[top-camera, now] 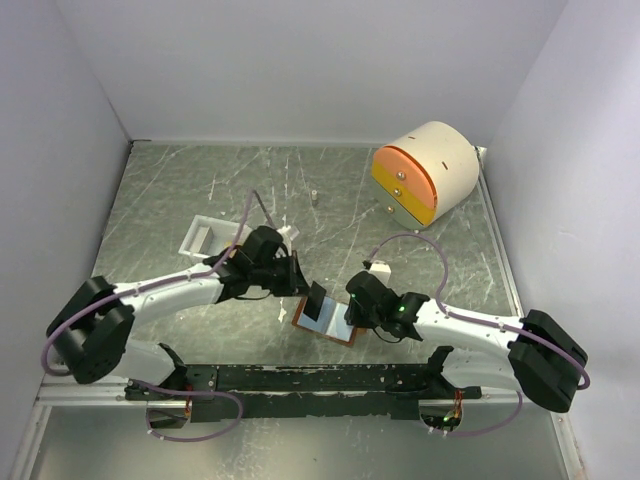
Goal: Put the credit cards into the card holder
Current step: Insert the credit card into the card holder.
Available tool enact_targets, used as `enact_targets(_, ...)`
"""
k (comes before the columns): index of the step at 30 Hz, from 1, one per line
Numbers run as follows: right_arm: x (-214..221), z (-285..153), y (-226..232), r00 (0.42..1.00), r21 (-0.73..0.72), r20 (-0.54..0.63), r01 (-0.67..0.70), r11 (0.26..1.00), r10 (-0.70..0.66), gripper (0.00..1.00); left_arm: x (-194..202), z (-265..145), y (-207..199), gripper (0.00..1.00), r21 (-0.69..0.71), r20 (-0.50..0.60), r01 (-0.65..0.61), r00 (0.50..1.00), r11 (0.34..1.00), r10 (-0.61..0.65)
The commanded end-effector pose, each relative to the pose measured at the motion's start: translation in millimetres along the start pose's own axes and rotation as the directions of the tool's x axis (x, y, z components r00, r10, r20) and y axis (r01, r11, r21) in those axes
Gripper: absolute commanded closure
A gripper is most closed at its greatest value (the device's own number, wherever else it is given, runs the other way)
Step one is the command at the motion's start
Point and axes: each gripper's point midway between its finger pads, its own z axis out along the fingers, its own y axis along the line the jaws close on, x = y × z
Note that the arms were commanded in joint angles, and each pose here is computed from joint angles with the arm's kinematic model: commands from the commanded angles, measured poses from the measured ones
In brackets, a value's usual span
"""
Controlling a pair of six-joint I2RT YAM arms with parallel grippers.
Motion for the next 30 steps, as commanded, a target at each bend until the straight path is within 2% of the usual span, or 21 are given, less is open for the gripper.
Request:
enact_targets(1,5,1,-13,1.0,0.035,-0.005,-0.001,0.999,0.001,0.75,3,19,-22,0.93,0.052,-0.021,-0.043,0.999,0.998,0.044)
enact_targets(21,14,3,-17,1.0,0.02,-0.014,-0.022,1.0,0.022,0.76,42,60,-3,0.93,0.062,-0.16,-0.075,0.983,0.995,0.084)
enact_targets(30,13,3,-18,1.0,0.024,-0.014,-0.021,0.999,0.021,0.76,46,63,9,0.93,0.017,-0.168,-0.105,0.98,0.994,0.106)
